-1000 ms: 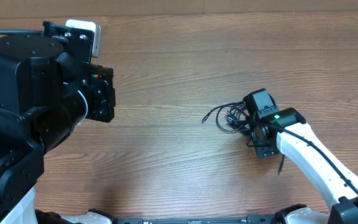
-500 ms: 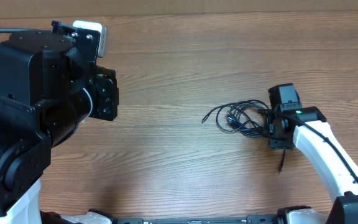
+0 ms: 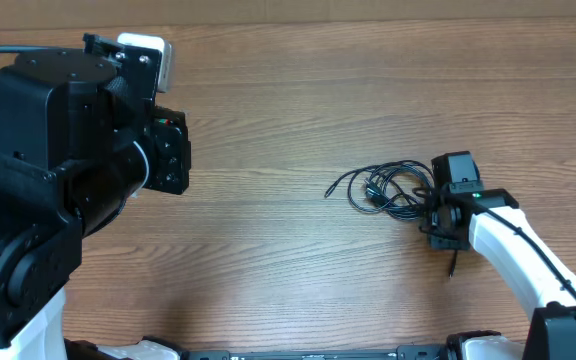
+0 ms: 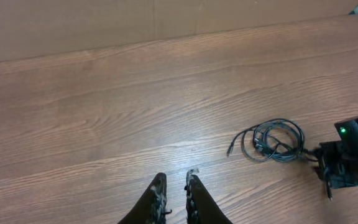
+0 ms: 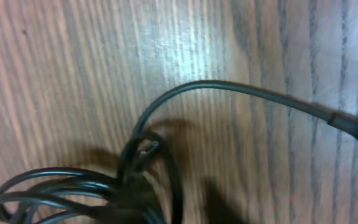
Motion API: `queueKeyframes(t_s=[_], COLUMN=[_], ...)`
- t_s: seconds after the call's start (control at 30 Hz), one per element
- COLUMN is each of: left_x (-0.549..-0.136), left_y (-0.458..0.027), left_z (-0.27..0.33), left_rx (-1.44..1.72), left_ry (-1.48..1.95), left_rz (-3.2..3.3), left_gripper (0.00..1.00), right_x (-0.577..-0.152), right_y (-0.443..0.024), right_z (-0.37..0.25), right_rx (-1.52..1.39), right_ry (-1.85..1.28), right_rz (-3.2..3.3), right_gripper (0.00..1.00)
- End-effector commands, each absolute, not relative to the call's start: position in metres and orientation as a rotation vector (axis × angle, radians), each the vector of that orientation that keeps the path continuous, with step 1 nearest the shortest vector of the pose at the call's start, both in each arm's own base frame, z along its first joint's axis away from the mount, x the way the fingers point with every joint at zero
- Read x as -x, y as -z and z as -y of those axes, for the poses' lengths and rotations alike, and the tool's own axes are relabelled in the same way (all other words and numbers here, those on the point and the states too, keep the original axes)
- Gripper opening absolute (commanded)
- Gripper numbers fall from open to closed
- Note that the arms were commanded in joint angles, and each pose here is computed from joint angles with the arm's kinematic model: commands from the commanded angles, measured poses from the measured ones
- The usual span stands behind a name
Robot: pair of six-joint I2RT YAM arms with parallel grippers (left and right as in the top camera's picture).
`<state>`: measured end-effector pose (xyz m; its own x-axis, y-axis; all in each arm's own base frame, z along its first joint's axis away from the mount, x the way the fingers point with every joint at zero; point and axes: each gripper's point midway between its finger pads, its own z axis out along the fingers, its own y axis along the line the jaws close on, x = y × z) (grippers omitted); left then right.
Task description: Untangle cables
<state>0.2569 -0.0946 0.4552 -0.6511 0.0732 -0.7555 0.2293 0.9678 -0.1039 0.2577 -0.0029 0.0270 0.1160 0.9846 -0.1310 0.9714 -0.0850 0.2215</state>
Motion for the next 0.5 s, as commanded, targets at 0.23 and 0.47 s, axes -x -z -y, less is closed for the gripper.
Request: queueKeyframes(t_s=[0.23, 0.47], left_x=[-0.260, -0.260], left_y=[-0.453, -0.453], left_z=[0.094, 0.094], left_rx=[-0.232, -0.231], left_ry=[0.219, 0.219], left_rz=[-2.280, -2.280], left_gripper=[0.14, 0.14], right_x=[-0.306, -0.355], right_y=[-0.072, -0.309], right_z=[-0.041, -0.104], right_rx=[-1.641, -0.425], right_ry=[-0.450, -0.805], right_rz=[-2.297, -2.106], right_gripper=[0.04, 0.04])
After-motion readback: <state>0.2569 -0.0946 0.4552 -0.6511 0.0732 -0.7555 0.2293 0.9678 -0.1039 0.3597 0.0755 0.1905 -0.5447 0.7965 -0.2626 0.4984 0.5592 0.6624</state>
